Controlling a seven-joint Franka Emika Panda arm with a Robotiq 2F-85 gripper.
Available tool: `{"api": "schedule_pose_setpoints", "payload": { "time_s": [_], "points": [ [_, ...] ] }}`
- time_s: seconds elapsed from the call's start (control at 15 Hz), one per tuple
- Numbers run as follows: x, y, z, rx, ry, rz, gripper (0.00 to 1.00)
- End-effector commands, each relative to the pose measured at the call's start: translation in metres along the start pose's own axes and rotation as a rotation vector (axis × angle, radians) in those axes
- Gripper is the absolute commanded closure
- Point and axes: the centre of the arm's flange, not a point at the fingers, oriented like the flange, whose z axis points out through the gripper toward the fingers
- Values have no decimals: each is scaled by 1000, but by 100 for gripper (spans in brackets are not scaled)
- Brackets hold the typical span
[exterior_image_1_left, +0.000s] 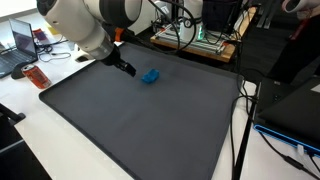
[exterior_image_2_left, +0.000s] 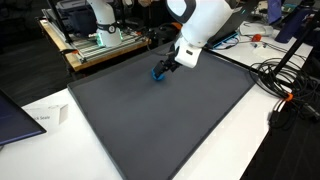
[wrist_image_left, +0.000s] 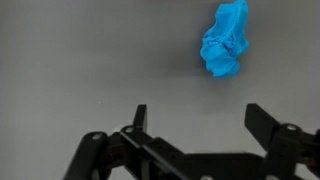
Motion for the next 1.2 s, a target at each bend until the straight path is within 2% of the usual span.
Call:
{"api": "schedule_pose_setpoints", "payload": {
  "time_s": [0.0,0.4,0.8,1.13],
  "points": [
    [-16,21,15,120,26,-24,0],
    [-20,55,39,222,105,-32,0],
    [-34,91,64,378,113,-86,0],
    [-45,107,76,497,131,-140,0]
  ]
}}
